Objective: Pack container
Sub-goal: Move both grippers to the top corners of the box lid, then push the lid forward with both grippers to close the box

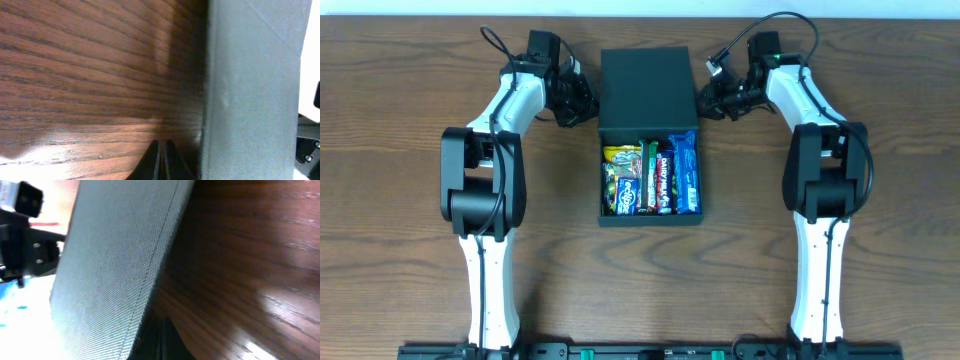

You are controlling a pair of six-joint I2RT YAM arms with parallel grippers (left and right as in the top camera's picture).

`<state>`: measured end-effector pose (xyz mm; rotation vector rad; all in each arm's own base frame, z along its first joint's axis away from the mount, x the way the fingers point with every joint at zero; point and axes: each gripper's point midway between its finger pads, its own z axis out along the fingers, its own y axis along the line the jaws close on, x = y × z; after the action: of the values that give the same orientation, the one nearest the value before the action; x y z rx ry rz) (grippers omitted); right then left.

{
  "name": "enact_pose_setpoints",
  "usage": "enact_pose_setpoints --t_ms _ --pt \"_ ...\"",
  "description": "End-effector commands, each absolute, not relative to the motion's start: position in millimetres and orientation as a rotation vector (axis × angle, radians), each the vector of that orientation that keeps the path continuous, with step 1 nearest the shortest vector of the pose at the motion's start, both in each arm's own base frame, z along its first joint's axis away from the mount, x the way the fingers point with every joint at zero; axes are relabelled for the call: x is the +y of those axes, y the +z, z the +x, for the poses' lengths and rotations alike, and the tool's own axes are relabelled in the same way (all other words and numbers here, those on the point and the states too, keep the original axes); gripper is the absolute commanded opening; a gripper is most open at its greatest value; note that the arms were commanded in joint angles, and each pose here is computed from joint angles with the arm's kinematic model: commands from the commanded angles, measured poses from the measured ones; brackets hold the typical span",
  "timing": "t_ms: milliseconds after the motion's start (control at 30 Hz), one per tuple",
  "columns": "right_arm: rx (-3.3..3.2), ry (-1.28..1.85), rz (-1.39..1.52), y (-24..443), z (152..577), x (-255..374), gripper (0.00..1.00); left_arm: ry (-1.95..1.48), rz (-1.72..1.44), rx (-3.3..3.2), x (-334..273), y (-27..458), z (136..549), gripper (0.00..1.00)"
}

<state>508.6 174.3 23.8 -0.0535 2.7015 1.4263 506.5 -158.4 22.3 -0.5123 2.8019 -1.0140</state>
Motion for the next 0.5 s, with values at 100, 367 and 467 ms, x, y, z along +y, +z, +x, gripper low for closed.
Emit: enact_pose_setpoints --t_ms 100,367,467 --pt "2.493 1.613 -0.229 70 509 183 0.02 -1.192 -0.369 2.732 -172 40 514 0.06" --pt "2.361 1.506 -0.429 134 506 183 0.01 -1.283 -0.134 2.580 -181 90 535 0.06" --pt "2.327 1.468 -0.471 154 504 182 0.02 -1.318 -0.065 2.525 -185 111 541 0.06"
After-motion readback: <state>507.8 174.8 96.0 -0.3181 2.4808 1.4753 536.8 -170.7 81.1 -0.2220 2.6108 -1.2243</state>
